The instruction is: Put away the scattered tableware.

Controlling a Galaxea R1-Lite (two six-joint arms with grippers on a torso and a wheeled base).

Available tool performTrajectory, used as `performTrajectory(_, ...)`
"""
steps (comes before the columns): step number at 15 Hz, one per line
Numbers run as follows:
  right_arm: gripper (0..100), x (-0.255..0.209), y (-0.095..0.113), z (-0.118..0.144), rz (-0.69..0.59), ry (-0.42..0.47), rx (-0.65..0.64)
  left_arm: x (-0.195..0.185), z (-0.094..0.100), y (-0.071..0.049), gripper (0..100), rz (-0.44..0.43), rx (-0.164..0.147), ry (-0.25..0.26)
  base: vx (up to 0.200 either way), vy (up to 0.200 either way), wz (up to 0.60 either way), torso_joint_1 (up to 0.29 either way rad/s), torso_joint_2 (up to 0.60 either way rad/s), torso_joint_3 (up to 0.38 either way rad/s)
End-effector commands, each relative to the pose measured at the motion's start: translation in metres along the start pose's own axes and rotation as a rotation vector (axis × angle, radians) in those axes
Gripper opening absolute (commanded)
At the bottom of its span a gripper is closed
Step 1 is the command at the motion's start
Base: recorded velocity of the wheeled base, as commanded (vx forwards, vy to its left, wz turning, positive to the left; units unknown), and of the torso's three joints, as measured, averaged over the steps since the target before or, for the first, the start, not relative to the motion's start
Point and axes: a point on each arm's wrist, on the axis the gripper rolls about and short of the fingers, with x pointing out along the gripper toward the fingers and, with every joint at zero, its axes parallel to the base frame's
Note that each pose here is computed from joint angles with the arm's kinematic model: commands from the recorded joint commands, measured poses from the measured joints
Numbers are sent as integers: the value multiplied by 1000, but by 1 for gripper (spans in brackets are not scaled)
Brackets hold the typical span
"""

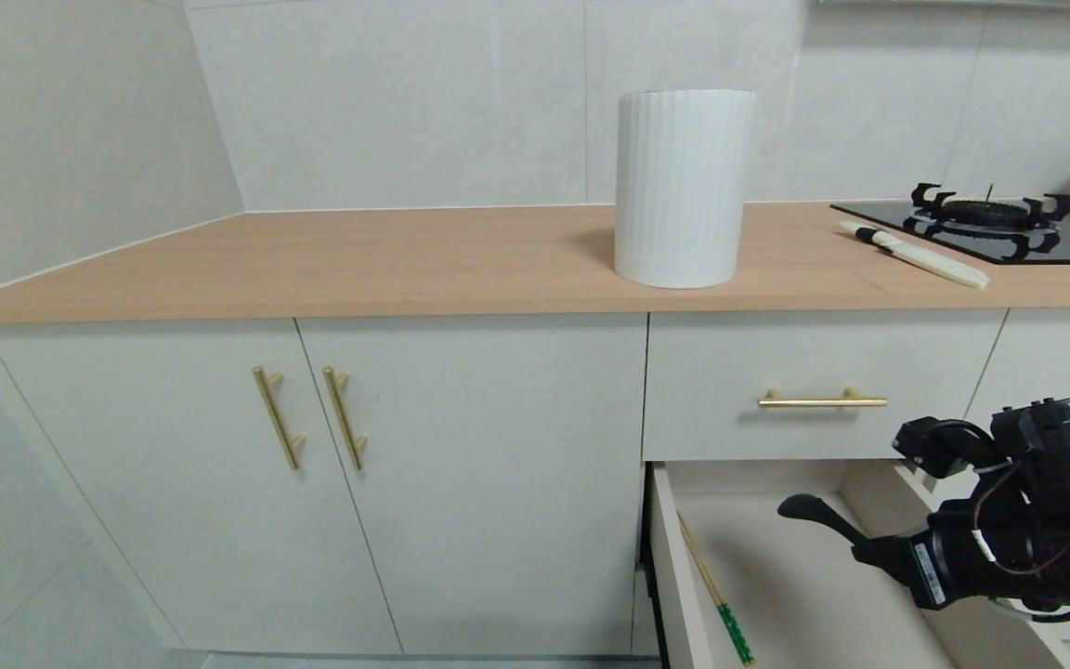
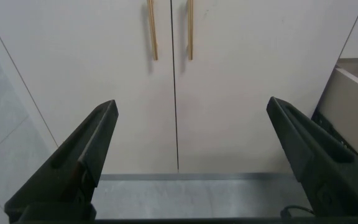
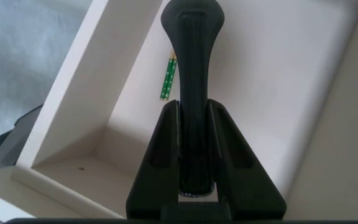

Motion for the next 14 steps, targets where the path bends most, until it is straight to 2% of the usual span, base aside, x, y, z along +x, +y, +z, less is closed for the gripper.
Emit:
performTrajectory(1, 0, 4, -1, -1, 3, 17, 3, 0, 0, 0, 100, 0, 0, -1, 0, 0, 0, 0, 0, 0)
performTrajectory(6, 0, 31, -6, -7, 2, 112, 8, 0, 0, 0, 100, 0, 0, -1, 0, 0, 0, 0, 0, 0)
performTrajectory(10, 0, 83, -17, -10, -86, 231, 164, 0, 0, 0, 100, 0, 0, -1, 0, 0, 0, 0, 0, 0)
performTrajectory(14, 0, 118, -24, -21, -96, 323, 198, 0, 0, 0, 100, 0, 0, -1, 0, 0, 0, 0, 0, 0)
